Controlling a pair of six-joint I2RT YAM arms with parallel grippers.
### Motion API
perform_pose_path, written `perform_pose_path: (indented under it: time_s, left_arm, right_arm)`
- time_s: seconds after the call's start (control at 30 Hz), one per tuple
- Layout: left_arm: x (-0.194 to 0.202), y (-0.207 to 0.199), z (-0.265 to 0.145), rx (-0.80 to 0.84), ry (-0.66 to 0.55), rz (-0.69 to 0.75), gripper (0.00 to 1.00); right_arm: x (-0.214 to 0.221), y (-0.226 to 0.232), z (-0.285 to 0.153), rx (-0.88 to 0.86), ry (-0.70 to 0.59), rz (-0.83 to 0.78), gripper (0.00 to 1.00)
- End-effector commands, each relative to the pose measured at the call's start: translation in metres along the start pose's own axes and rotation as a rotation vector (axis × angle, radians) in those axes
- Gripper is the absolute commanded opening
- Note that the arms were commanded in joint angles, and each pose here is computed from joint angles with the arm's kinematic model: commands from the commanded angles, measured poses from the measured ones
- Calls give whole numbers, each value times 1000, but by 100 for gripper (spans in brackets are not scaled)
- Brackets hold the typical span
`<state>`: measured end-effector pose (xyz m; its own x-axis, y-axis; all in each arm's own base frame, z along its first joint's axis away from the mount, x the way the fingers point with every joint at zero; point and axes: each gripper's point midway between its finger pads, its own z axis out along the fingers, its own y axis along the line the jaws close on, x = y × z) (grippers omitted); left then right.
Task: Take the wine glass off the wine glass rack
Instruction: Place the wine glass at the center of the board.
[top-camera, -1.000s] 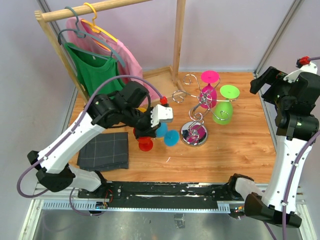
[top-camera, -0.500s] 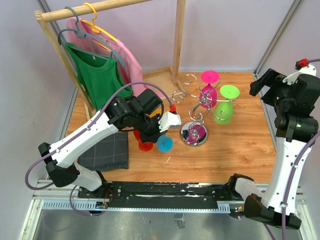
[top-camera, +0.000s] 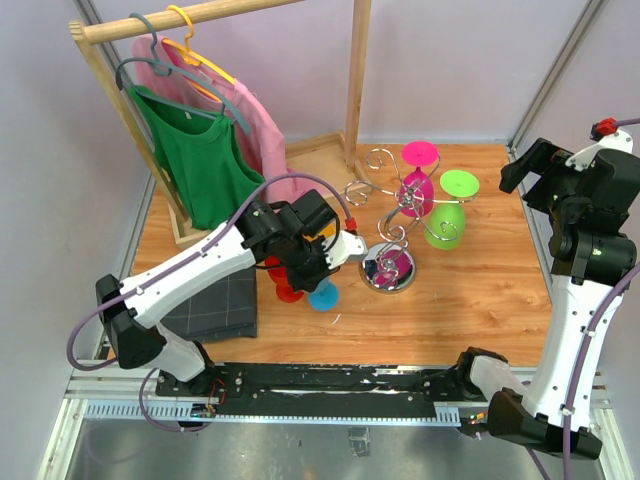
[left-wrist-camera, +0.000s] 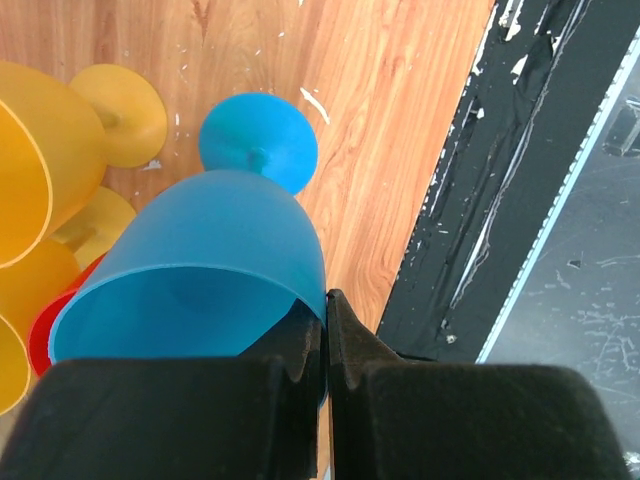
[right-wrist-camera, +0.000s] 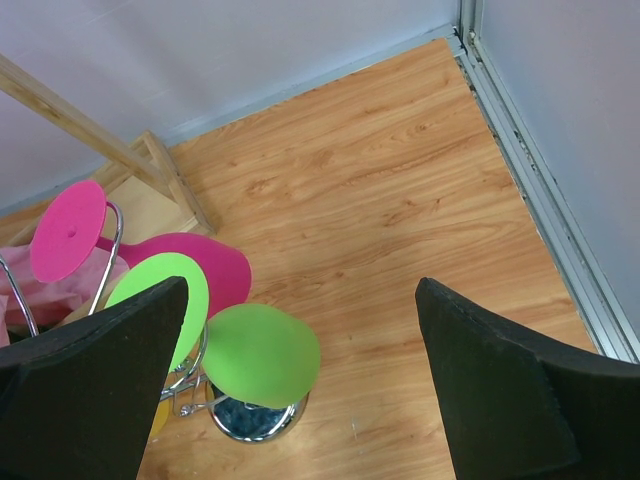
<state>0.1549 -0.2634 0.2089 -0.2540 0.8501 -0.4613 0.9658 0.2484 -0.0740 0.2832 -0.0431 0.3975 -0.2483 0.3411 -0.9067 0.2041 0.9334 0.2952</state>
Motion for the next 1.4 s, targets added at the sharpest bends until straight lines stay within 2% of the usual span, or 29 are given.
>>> perform_pose_path:
  time_s: [0.0, 0.27, 0.63, 1.1, 1.27, 1.37]
  left_arm:
    - [-8, 0, 7, -8, -19, 8, 0]
    - [-18, -5, 22, -2, -1, 30, 0]
    - [-16, 8, 29, -74, 35, 18, 0]
    - [-9, 8, 41, -77, 91, 55, 0]
    - [-5, 4, 43, -62, 110, 58, 12]
    - [-5, 2, 44, -55, 111, 54, 15]
  right_arm:
    - [-5, -6, -7, 27, -23, -10, 98]
    - [-6, -7, -9, 31, -29, -13, 98]
    - [-5, -10, -8, 30, -29, -2, 98]
    - [-3, -14, -11, 40, -33, 10, 98]
    - [-1, -15, -13, 42, -33, 15, 98]
    - [-1, -16, -14, 44, -35, 16, 98]
